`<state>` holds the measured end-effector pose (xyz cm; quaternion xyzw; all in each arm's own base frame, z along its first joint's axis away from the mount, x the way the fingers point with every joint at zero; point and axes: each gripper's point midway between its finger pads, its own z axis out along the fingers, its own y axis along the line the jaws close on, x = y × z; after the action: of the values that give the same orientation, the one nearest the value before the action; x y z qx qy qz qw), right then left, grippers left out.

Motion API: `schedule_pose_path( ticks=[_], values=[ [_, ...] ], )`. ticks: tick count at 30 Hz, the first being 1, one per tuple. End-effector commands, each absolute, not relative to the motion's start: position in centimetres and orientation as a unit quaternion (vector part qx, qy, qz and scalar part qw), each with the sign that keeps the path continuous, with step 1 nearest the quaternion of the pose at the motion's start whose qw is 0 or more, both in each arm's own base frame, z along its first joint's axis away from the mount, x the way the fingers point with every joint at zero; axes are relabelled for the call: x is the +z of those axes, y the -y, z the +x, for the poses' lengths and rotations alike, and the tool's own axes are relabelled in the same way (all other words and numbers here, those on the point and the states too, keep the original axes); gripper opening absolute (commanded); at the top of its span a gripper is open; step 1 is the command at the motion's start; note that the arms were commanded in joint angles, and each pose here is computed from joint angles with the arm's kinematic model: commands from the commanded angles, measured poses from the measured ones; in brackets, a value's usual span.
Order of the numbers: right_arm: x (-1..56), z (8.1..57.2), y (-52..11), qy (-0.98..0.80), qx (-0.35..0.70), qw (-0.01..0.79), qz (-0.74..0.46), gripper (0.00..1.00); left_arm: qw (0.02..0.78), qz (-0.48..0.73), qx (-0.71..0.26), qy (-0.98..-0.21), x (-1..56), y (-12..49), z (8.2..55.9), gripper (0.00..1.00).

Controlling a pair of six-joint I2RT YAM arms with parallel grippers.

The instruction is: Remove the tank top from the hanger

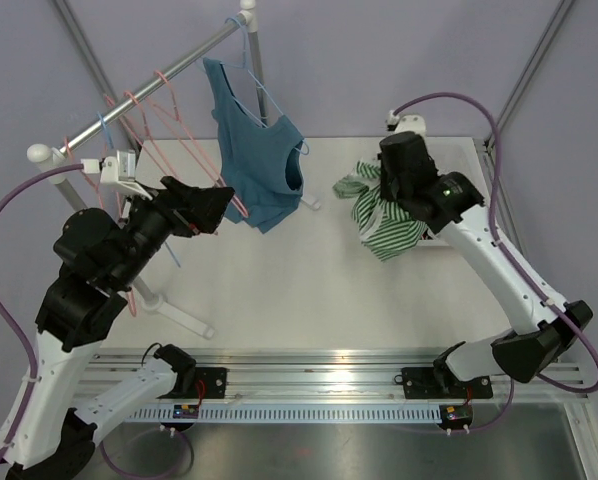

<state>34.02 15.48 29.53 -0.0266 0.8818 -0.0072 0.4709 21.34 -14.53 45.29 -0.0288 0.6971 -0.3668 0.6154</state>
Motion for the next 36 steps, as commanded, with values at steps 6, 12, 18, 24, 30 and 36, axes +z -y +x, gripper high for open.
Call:
schedule_pose_path(
  ticks=[6, 12, 18, 24, 30, 36],
  values=[
    [39.6, 41.0, -5.4, -0.808, -0.085, 0.581, 0.046, 0.0, 0.634, 0.044, -0.371, -0.677, 46.6, 14.6, 18.8, 0.99],
    [34.5, 46.3, -2.0, -0.839, -0.059, 0.537, 0.063, 0.0, 0.647, 0.048, -0.361, -0.67, 48.1, 13.9, 18.4, 0.99],
    [22.5, 50.9, -1.7, -0.891, -0.003, 0.449, 0.065, 0.0, 0.657, 0.056, -0.358, -0.661, 49.7, 13.7, 18.0, 0.99],
    [7.7, 51.5, -1.9, -0.949, 0.019, 0.302, 0.085, 0.0, 0.665, 0.044, -0.352, -0.657, 50.4, 13.1, 18.1, 0.99],
    [3.1, 50.0, -1.2, -0.957, 0.025, 0.255, 0.134, 0.0, 0.672, 0.009, -0.32, -0.668, 51.5, 11.8, 19.1, 0.99],
    [10.9, 51.1, -0.9, -0.936, 0.03, 0.323, 0.139, 0.41, 0.67, -0.01, -0.285, -0.686, 52.3, 12.1, 22.1, 0.99]
  ],
)
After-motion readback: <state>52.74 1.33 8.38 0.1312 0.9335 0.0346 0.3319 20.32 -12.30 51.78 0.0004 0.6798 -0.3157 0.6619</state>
